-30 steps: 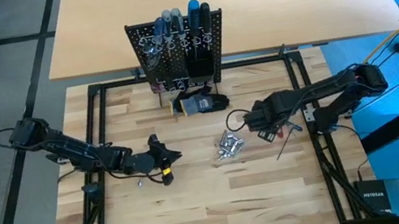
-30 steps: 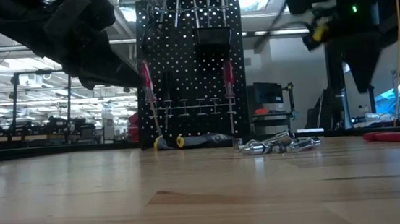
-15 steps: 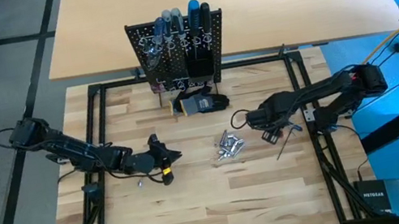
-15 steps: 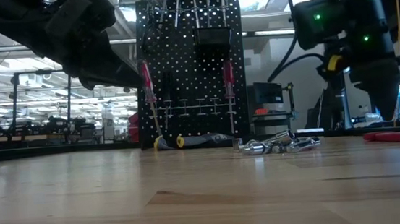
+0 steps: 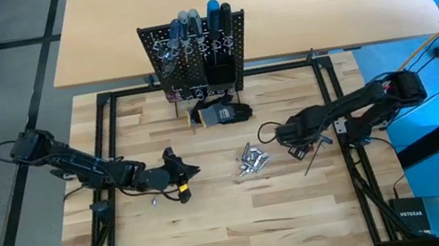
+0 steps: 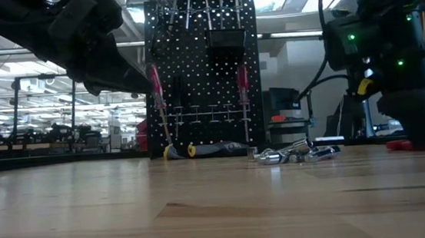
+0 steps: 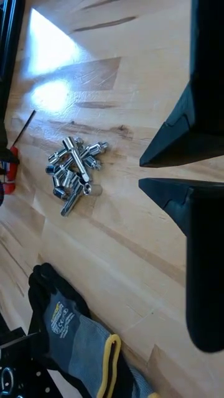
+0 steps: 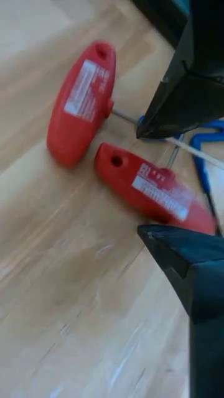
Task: Hang tools onto peg board
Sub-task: Hang the red allen wrench on the pegboard
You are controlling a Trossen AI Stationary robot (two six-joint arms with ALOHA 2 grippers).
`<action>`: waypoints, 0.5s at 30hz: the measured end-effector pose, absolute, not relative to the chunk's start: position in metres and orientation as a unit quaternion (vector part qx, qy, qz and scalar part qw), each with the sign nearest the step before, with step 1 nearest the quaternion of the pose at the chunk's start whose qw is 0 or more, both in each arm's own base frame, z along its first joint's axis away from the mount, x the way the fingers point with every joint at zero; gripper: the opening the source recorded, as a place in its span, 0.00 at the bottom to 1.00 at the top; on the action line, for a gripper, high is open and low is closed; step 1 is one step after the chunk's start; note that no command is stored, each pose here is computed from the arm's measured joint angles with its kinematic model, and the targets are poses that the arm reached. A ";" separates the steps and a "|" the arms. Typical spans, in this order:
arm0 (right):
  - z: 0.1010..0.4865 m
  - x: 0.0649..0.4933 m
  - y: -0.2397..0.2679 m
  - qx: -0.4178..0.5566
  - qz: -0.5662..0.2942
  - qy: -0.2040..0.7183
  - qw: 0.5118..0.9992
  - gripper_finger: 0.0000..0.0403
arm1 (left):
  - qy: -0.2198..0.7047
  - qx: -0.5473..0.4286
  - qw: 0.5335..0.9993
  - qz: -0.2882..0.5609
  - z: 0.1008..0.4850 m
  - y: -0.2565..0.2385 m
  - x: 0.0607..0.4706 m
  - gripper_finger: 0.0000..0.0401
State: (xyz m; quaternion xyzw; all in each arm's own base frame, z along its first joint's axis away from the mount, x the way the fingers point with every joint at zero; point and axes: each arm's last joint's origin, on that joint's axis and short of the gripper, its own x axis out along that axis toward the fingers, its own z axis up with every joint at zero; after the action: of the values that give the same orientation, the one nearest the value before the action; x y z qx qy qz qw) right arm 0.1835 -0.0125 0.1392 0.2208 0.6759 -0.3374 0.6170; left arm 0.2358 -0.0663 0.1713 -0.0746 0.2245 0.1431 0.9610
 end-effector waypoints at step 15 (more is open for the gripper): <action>0.132 0.183 -0.012 0.225 -0.335 0.662 0.632 0.43 | 0.225 -0.075 0.961 0.143 0.171 -0.066 0.236 0.08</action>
State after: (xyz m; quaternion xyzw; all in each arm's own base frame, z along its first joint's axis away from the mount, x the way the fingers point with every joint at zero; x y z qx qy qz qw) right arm 0.1828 -0.0120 0.1321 0.2249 0.6622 -0.3349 0.6315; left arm 0.2357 -0.0663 0.1712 -0.0754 0.2249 0.1435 0.9608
